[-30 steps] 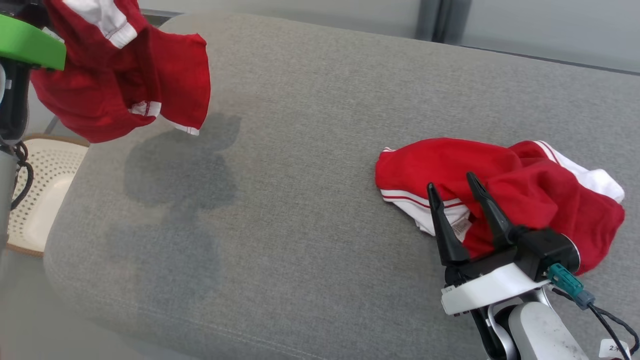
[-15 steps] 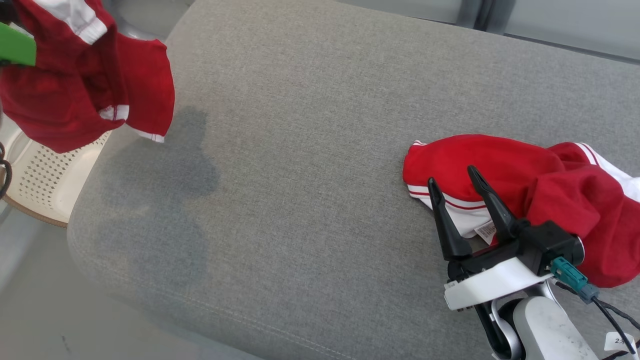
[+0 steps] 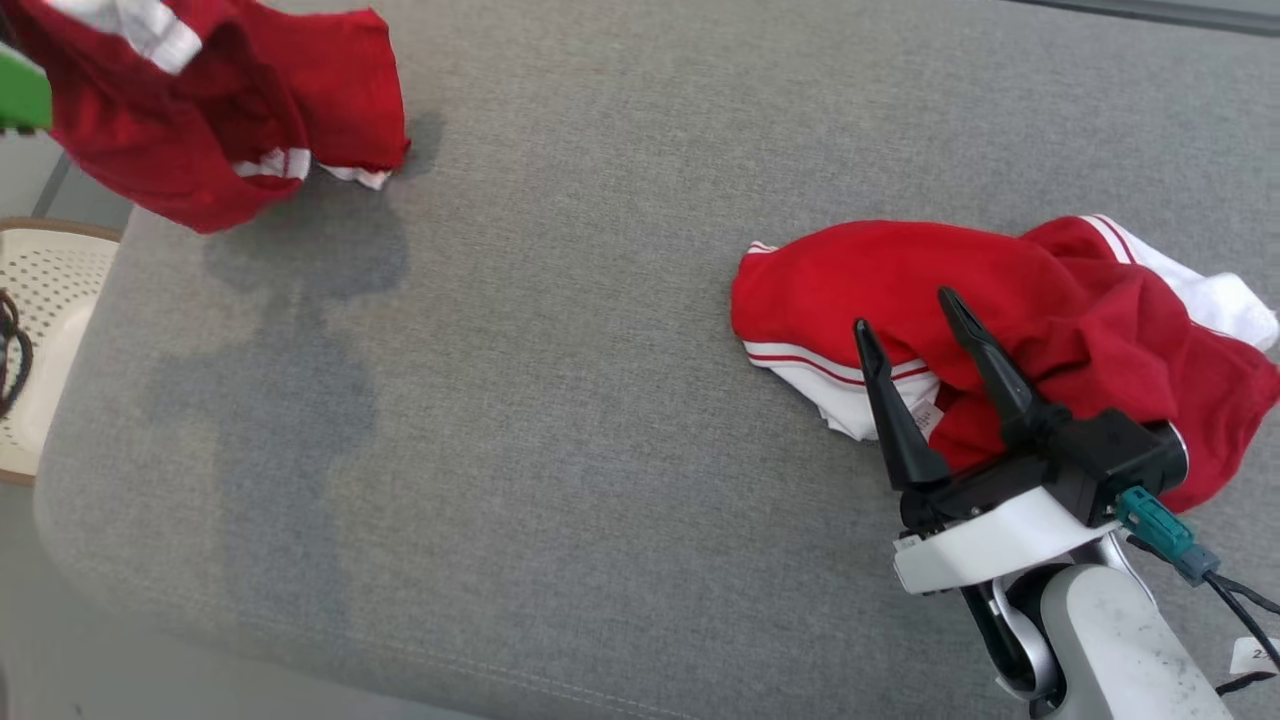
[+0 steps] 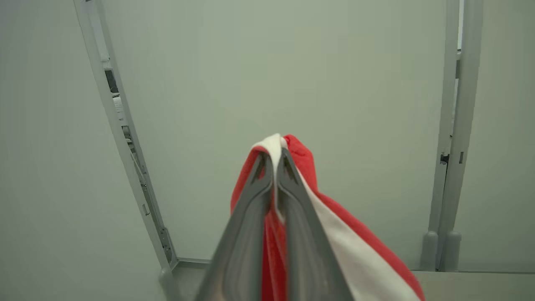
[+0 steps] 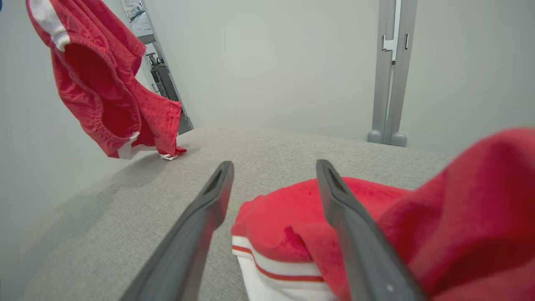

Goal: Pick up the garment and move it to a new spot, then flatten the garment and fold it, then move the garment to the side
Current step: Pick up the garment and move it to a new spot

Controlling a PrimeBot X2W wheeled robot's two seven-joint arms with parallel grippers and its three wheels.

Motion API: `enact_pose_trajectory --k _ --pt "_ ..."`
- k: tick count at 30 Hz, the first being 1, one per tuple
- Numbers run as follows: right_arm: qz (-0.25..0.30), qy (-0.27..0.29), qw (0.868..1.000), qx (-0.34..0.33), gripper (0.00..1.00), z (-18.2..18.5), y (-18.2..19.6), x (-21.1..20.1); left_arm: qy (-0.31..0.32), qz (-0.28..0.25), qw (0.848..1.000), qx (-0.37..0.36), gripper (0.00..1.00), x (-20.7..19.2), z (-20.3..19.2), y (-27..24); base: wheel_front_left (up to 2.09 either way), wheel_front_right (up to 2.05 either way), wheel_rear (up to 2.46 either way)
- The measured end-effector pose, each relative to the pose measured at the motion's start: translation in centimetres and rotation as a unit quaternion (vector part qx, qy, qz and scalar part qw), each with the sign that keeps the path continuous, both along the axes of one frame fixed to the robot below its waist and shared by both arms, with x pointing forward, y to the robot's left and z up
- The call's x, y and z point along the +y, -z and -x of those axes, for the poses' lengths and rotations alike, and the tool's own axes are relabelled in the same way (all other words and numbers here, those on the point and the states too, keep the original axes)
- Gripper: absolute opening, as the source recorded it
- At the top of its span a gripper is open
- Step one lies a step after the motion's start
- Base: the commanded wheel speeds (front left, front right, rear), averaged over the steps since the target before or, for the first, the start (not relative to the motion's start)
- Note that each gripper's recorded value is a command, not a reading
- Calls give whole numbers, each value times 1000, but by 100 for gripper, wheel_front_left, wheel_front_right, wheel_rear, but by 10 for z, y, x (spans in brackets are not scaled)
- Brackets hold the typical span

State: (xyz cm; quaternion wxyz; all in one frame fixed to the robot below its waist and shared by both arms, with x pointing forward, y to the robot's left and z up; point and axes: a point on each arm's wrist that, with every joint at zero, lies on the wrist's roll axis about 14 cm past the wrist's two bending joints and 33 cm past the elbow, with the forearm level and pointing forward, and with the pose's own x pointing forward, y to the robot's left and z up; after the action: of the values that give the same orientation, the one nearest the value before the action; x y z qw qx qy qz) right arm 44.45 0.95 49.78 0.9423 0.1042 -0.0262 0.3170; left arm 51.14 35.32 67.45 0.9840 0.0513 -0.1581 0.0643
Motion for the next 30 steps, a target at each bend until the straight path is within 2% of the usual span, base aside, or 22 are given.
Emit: enact_pose_trajectory --k 9,14,19,20,21,23,30 --pt "15 30 999 2 100 -5 3 -26 -10 79 988 132 0 -11 -21 128 0 0 0" --pt "24 45 999 7 100 -5 5 -38 -14 134 970 204 0 -27 -12 199 0 0 0" --pt "29 52 998 6 100 -5 3 -45 -17 165 953 254 0 -42 0 243 0 0 0" --pt "30 53 998 6 100 -5 3 -46 -18 170 951 256 32 -43 0 246 0 0 0" --pt "31 53 998 6 100 -5 3 -46 -19 172 951 255 100 -43 0 246 0 0 0" --pt "33 53 998 3 100 -5 2 -46 -23 173 953 247 100 -39 -1 241 0 0 0" --pt "24 57 998 -17 100 0 -13 -46 -7 128 978 166 100 -31 -17 173 0 0 0"
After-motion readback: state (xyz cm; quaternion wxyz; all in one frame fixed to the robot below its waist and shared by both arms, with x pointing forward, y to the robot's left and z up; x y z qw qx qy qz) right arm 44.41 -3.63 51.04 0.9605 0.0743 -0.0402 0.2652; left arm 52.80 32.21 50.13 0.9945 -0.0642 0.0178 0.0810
